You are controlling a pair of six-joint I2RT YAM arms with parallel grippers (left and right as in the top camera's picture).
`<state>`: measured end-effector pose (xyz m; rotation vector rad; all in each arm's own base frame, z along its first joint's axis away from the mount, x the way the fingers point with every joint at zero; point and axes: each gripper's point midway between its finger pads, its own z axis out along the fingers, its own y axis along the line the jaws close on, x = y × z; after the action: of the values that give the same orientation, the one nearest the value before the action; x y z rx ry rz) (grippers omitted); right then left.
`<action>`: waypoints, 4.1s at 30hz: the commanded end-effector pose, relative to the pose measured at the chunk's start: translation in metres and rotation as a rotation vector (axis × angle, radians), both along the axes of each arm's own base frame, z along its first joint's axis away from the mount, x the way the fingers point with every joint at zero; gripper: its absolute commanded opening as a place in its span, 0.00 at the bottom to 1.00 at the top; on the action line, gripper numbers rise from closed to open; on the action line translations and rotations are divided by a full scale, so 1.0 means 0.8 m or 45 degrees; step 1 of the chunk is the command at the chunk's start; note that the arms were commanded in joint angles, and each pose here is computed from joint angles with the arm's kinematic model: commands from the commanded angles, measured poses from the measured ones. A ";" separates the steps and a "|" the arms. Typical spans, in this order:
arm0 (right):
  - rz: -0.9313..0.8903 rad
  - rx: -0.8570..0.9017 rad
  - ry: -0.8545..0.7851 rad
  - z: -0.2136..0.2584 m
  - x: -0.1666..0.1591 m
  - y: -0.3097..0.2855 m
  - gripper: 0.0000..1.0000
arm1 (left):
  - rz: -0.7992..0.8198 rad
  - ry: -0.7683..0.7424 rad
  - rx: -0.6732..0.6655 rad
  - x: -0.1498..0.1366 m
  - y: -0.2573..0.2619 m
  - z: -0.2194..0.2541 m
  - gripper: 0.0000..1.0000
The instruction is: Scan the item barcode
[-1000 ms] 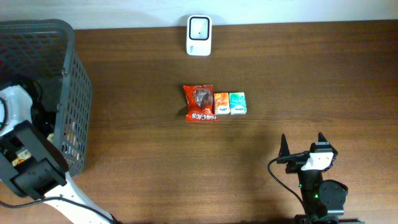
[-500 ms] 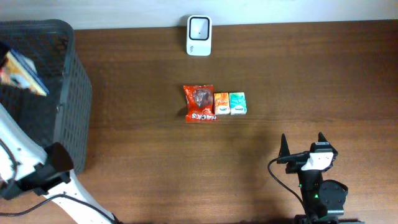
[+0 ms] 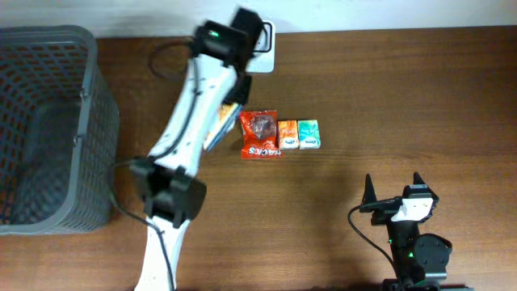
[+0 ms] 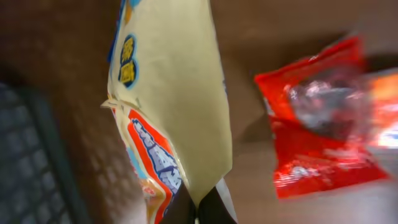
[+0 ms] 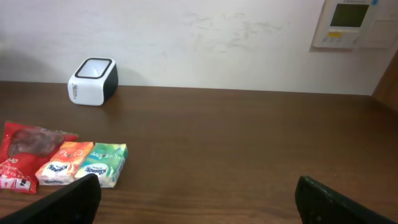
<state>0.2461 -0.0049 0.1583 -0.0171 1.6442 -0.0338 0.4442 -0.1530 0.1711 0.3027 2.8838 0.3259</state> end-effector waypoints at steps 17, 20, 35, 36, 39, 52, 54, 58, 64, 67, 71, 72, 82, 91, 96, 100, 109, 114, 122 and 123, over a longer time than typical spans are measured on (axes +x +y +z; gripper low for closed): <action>0.005 -0.007 0.004 -0.003 0.000 0.000 0.99 | 0.328 -0.477 -0.353 0.048 0.093 0.157 0.99; 0.052 -0.003 -0.010 0.001 0.000 0.008 0.99 | 0.433 -0.441 -0.506 0.055 0.146 0.155 0.99; 0.804 0.201 0.351 0.149 0.045 0.125 0.99 | 0.067 -0.368 -0.691 0.050 0.112 0.161 0.99; 0.805 0.286 0.556 0.143 0.071 0.126 0.99 | 0.067 -0.368 -0.691 0.050 0.112 0.161 0.99; 1.064 0.647 0.897 0.138 0.132 0.163 0.99 | 0.067 -0.368 -0.691 0.050 0.112 0.161 0.99; 0.438 0.744 1.456 -0.184 0.248 0.147 0.44 | 0.067 -0.368 -0.691 0.050 0.112 0.161 0.99; 0.432 0.741 1.511 -0.193 0.233 0.146 0.39 | 0.067 -0.368 -0.691 0.050 0.112 0.161 0.99; 0.433 0.725 1.584 -0.209 0.210 0.157 0.42 | 0.067 -0.368 -0.691 0.050 0.112 0.161 0.99; 0.440 0.750 1.646 -0.212 0.195 0.163 0.04 | 0.067 -0.368 -0.691 0.050 0.112 0.161 0.99; 0.662 0.955 1.670 -0.180 0.183 0.189 0.04 | 0.067 -0.368 -0.691 0.050 0.112 0.161 0.99; 1.400 1.430 1.207 -0.030 0.202 0.161 0.04 | 0.067 -0.368 -0.691 0.050 0.112 0.161 0.99; 1.453 1.445 1.157 -0.019 0.204 0.155 0.04 | 0.067 -0.368 -0.691 0.050 0.112 0.161 0.99; 0.150 0.830 1.616 -0.168 0.231 0.043 0.12 | 0.067 -0.368 -0.691 0.050 0.112 0.161 0.99; -0.103 -0.146 1.862 -0.136 0.190 0.060 0.60 | 0.065 -0.367 -0.691 0.050 0.111 0.161 0.99; -0.206 -0.271 1.740 -0.187 0.189 0.072 0.45 | 0.065 -0.367 -0.691 0.050 0.111 0.161 0.99; -0.134 -0.185 1.727 -0.196 0.191 0.087 0.06 | 0.065 -0.367 -0.691 0.050 0.111 0.161 0.99; 0.900 1.104 1.581 -0.099 0.232 0.164 0.04 | 0.065 -0.367 -0.691 0.050 0.111 0.161 0.99; 0.319 1.083 1.796 -0.210 0.206 0.067 0.29 | 0.065 -0.367 -0.691 0.050 0.111 0.161 0.99; 0.361 0.555 1.923 -0.148 0.202 0.046 0.65 | 0.065 -0.367 -0.691 0.050 0.111 0.161 0.99; 0.373 0.543 1.927 -0.154 0.202 0.052 0.66 | 0.064 -0.367 -0.692 0.050 0.111 0.161 0.99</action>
<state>0.4084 0.0252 0.0408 0.2350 3.0910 0.7574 0.4867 -0.0637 0.2937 0.0559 2.5810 -0.3711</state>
